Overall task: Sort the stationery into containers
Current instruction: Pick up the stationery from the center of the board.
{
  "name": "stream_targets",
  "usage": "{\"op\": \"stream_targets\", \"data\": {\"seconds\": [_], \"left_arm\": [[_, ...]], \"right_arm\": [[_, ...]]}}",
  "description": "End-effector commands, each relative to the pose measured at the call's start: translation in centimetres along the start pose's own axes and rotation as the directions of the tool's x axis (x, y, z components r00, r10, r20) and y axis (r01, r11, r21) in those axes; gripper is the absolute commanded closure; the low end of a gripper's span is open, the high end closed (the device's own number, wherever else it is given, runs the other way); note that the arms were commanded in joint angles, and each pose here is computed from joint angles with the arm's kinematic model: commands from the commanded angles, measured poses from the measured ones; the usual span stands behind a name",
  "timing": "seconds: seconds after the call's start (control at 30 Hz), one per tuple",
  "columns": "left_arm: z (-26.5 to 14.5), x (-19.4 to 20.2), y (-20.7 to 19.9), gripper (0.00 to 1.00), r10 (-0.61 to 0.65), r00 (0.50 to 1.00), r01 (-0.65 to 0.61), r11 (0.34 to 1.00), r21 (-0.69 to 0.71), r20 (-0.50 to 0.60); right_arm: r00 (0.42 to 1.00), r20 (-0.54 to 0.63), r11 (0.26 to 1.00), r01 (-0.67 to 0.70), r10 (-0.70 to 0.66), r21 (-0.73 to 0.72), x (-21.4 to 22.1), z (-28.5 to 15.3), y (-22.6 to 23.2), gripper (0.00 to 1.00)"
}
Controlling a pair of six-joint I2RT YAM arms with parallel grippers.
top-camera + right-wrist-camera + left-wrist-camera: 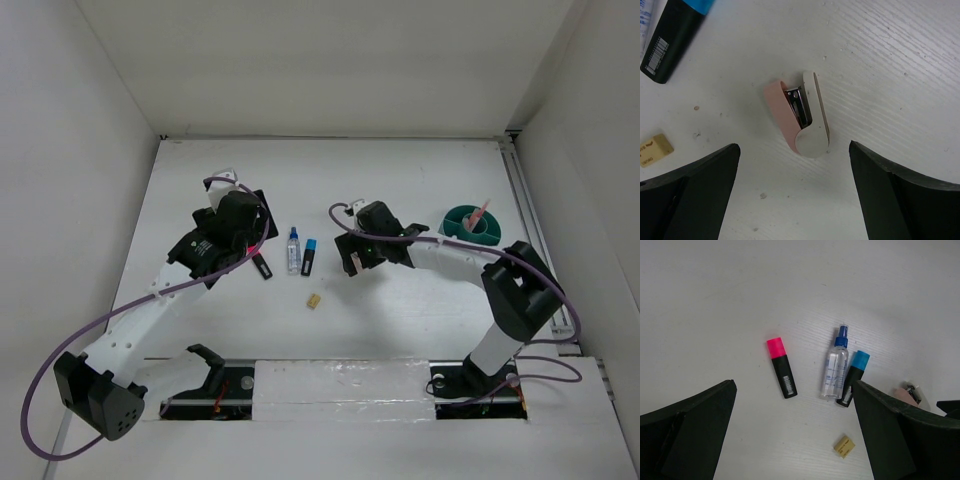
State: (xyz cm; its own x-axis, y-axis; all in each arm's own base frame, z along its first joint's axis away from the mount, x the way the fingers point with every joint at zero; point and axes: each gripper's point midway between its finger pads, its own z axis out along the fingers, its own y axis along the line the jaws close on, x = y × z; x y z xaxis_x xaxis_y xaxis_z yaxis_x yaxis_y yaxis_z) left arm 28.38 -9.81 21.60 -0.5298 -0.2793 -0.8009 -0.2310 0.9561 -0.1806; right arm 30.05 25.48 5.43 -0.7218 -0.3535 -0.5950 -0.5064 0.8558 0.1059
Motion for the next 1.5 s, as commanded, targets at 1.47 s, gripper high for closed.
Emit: {"op": "stream_targets", "data": {"seconds": [1.47], "left_arm": [[-0.4, 1.9, -9.1, 0.0, -0.078, 0.981, 0.122, 0.959, 0.257, -0.176]], "right_arm": [[0.948, 0.308, 0.98, -0.129, 0.076, 0.153, -7.0, -10.5, -3.0, 0.08]]}}
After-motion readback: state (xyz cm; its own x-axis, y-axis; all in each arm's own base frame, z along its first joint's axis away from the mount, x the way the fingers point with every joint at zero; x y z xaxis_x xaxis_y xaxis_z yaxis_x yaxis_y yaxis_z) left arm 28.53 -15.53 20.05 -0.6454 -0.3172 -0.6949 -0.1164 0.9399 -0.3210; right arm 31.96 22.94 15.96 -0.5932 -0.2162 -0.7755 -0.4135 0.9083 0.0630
